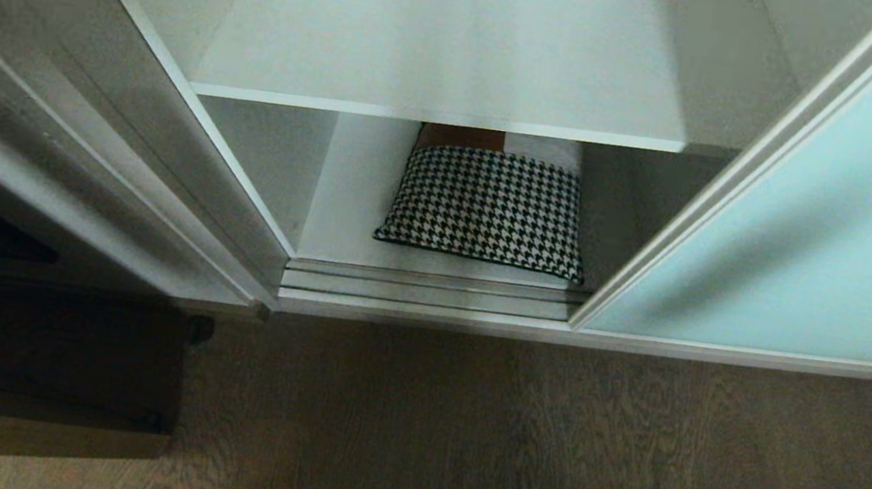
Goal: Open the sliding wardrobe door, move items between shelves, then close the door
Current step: Open the door
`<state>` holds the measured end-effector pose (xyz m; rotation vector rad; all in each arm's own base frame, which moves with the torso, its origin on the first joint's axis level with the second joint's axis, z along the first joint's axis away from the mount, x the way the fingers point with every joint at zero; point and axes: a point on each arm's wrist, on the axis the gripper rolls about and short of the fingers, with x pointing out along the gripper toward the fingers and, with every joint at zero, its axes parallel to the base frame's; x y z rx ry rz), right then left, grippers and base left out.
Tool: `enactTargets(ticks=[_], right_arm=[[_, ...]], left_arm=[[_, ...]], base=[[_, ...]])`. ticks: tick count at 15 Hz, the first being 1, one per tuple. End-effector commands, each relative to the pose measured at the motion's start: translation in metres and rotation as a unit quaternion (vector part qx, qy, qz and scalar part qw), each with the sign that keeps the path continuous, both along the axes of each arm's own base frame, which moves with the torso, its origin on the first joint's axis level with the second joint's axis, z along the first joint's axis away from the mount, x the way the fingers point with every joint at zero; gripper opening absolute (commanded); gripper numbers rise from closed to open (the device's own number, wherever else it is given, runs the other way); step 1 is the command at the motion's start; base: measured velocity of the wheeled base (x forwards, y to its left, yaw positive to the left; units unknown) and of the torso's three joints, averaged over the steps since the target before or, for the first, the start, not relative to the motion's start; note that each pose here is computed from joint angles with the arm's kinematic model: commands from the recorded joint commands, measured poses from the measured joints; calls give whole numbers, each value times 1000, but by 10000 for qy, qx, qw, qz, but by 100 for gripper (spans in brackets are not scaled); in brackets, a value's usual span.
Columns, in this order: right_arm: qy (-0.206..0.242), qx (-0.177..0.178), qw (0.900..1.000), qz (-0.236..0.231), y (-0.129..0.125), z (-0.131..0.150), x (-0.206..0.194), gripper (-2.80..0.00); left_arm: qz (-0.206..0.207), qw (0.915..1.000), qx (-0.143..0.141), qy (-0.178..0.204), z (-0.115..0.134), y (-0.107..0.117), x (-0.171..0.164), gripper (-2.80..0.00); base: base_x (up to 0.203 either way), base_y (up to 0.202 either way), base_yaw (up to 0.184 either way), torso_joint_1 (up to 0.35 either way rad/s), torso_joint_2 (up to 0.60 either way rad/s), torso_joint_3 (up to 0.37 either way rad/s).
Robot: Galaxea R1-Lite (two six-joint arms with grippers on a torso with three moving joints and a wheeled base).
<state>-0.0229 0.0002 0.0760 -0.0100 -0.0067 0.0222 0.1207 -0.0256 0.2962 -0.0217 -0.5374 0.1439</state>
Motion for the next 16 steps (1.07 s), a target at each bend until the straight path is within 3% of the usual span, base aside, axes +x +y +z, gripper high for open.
enactTargets(ticks=[1,4,6,10,13,16], right_arm=[[-13,-4,10000,4,0,0,0,-280],[-13,-4,10000,4,0,0,0,-280],[-13,-4,10000,4,0,0,0,-280],[-13,-4,10000,4,0,0,0,-280],[-13,-4,10000,4,0,0,0,-280],[-13,-4,10000,4,0,0,0,-280]], left_arm=[[602,9970,-129,-465,-10,23,-52,-280],[1155,9914,-130,-600,-27,32,-78,-280],[1269,9896,-130,-659,-41,33,-94,-280],[1345,9900,-123,-404,-84,34,-115,-280],[1329,9908,-239,-127,-127,34,-130,-280],[714,9967,15,382,-157,31,-144,-280]], base=[[0,0,0,0,0,0],[0,0,0,0,0,0],[0,0,0,0,0,0],[0,0,0,0,0,0],[0,0,0,0,0,0],[0,0,0,0,0,0]])
